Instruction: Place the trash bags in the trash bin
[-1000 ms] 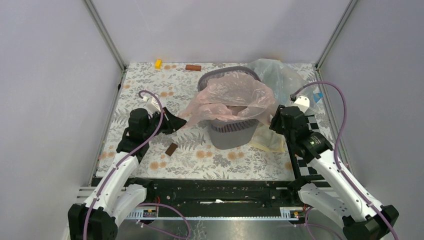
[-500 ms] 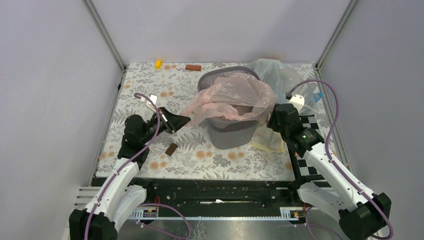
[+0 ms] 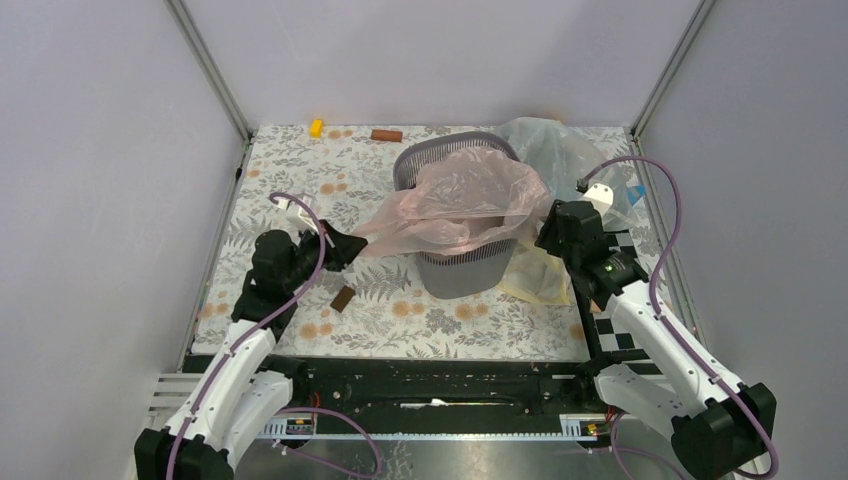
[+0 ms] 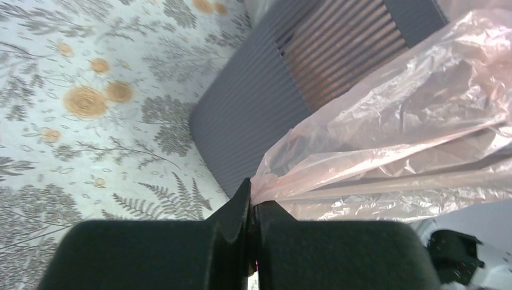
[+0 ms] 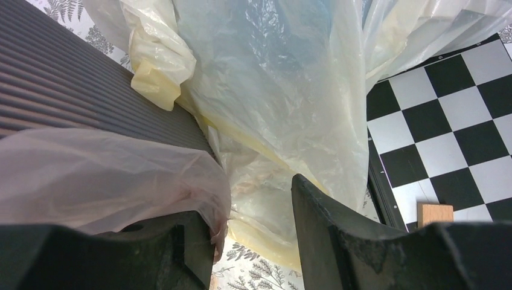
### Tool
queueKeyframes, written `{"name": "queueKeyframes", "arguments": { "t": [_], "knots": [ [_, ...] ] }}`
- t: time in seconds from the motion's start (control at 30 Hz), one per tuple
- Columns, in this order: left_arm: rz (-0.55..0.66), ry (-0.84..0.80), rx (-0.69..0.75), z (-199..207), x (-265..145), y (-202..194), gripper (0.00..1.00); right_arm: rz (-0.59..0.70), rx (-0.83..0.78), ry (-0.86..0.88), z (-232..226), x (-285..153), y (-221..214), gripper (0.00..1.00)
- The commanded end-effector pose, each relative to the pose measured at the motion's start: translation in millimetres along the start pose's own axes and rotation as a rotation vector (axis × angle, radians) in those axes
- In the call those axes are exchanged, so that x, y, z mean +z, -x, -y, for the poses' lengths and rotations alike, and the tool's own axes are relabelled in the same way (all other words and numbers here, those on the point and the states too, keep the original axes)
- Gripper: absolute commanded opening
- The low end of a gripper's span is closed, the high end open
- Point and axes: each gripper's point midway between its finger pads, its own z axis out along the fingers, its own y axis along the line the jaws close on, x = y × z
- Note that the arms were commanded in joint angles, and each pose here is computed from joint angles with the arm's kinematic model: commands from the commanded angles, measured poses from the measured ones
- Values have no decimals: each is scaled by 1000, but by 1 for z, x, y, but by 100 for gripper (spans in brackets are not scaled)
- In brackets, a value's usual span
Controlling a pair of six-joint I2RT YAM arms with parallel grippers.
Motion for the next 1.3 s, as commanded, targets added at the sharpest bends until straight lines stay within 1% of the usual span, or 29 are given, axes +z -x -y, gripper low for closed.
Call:
{"name": "queueKeyframes", "arguments": {
  "t": [0.0, 0.13, 0.2, 0.23, 0.27, 0.33, 0.4, 0.47, 0.57, 0.67, 0.73, 0.8, 0.87, 0.93, 1.0, 1.03, 1.1, 1.13, 1.2, 1.27],
  "knots": [
    [100, 242, 40, -45, -3, 20, 0, -1, -12, -49, 12, 7, 4, 53],
    [152, 238, 46, -40, 1, 39, 0, 12, -14, -41, 9, 6, 13, 53],
    [177, 222, 54, -34, 4, 51, 0, 39, -21, -30, 8, -1, 24, 55],
    [193, 214, 59, -30, 5, 58, 2, 56, -34, -24, 8, -5, 31, 56],
    [206, 207, 63, -27, 7, 64, 6, 73, -47, -14, 7, -10, 37, 58],
    [227, 194, 69, -21, 10, 77, 25, 108, -74, 2, 6, -22, 51, 63],
    [244, 178, 75, -15, 12, 87, 42, 132, -111, 48, 1, -34, 62, 71],
    [245, 159, 84, -8, 16, 95, 53, 154, -148, 100, -6, -44, 71, 77],
    [245, 136, 110, 0, 18, 103, 59, 169, -221, 198, -19, -57, 75, 85],
    [226, 114, 148, 7, 19, 106, 62, 186, -271, 290, -32, -71, 81, 89],
    [219, 115, 181, 11, 17, 110, 65, 204, -281, 333, -39, -82, 90, 93],
    [218, 130, 220, 12, 12, 113, 71, 232, -298, 389, -48, -96, 101, 95],
    [216, 159, 252, 9, 6, 113, 77, 257, -355, 493, -66, -110, 109, 93],
    [225, 165, 285, 10, 2, 115, 79, 280, -448, 564, -81, -117, 119, 88],
    [227, 160, 297, 11, 1, 116, 79, 282, -499, 629, -97, -122, 128, 86],
    [221, 149, 296, 13, 2, 115, 79, 282, -538, 693, -108, -128, 130, 85],
    [201, 123, 288, 17, 6, 113, 77, 293, -580, 832, -133, -137, 132, 78],
    [194, 118, 281, 18, 8, 113, 76, 301, -604, 899, -144, -141, 131, 76],
    [177, 124, 266, 15, 12, 111, 72, 322, -648, 971, -160, -144, 128, 75],
    [169, 136, 257, 12, 14, 111, 69, 333, -730, 1000, -171, -144, 117, 77]
  ]
}}
